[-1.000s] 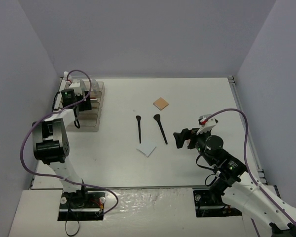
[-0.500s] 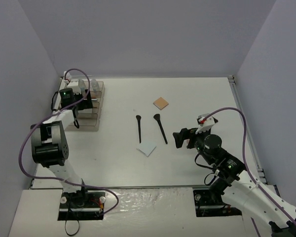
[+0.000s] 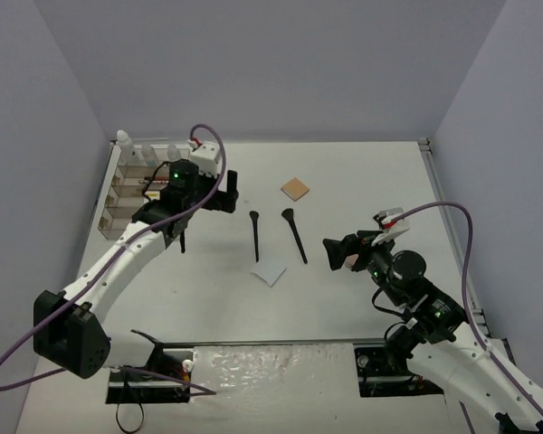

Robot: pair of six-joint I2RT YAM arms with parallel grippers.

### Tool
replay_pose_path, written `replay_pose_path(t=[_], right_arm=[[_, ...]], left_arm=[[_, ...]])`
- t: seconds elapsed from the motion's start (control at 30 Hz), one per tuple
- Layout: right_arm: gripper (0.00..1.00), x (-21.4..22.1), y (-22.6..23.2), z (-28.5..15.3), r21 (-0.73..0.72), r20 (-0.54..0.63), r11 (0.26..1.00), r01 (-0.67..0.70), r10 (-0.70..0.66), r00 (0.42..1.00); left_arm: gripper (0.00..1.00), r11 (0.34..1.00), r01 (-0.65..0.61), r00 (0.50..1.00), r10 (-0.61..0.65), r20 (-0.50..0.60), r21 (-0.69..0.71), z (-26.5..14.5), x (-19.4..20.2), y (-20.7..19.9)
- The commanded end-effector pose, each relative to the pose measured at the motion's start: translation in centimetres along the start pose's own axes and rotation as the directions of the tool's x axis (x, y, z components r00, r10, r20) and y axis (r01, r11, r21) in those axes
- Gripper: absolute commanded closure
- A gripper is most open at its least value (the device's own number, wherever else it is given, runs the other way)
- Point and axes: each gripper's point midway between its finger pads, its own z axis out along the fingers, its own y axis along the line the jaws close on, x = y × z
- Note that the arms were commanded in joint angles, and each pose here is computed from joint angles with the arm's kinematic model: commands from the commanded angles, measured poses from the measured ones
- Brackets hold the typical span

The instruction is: Organize the makeup

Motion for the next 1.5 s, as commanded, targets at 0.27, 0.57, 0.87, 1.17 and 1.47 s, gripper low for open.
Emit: replay_pose_path(t=[0.27, 0.57, 0.87, 1.17, 1.47], right_arm=[[0.0, -3.6, 0.6, -1.5, -0.02, 0.088, 0.999, -0.038, 0.04, 0.995], [0.0, -3.6, 0.3, -1.9, -0.009, 0.096, 0.999, -0.045, 0.046, 0.994], [0.0, -3.5, 0.0, -1.9, 0.005, 0.092, 0.999, -0.042, 0.042, 0.995], [0.0, -3.1, -0.2, -2.1, 0.013, 0.078, 0.999, -0.037, 0.036, 0.996], [0.0, -2.7, -0.3, -2.0, 0.014, 0.067, 0.999, -0.034, 0.033, 0.997]], left_arm=[[0.03, 0.983, -0.125, 0.904, 0.168, -0.394, 0.132, -0.5, 13.3, -14.0], [0.03, 0.991, -0.097, 0.837, 0.134, -0.53, 0.098, 1.3, 18.5, -15.7], [0.03, 0.989, -0.07, 0.814, 0.132, -0.566, 0.129, 2.3, 20.7, -18.1], [0.03, 0.994, -0.096, 0.781, 0.112, -0.614, 0.06, 3.0, 22.4, -17.2], [0.03, 0.989, -0.149, 0.808, 0.124, -0.576, 0.004, 2.6, 20.6, -15.7]])
